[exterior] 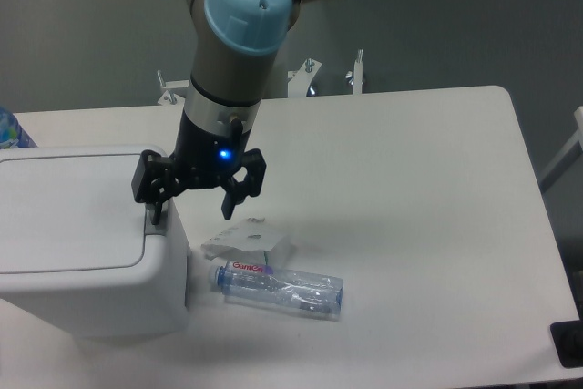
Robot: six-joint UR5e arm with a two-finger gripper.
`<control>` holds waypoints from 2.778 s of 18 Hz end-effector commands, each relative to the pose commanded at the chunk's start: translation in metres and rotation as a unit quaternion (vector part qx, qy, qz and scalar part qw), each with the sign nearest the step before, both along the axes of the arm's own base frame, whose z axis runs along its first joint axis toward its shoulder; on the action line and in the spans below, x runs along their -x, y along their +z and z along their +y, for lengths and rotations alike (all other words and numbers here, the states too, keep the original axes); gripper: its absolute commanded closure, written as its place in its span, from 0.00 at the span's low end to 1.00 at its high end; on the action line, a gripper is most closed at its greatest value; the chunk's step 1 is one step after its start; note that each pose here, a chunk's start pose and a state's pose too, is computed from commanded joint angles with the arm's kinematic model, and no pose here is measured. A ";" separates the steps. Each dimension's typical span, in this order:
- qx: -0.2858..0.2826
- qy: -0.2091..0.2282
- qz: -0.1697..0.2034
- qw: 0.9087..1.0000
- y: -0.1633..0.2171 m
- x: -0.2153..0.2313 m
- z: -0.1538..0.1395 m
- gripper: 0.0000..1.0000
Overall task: Open the trash can
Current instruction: 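Hold the gripper against the lid edge, pressing it, then push the lid edge down so the lid swings open, then raise the gripper up away from the opened trash can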
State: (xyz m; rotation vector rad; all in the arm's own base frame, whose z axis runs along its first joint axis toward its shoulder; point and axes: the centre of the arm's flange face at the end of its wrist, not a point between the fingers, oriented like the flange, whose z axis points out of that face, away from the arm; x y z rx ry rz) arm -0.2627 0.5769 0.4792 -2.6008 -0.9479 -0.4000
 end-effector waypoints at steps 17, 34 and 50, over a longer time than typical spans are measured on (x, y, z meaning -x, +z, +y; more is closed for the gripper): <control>0.004 -0.001 -0.003 1.000 -0.006 0.001 0.001 0.00; 0.002 -0.001 -0.002 1.000 -0.004 0.002 0.003 0.00; 0.048 0.027 0.167 0.984 0.057 0.061 -0.042 0.00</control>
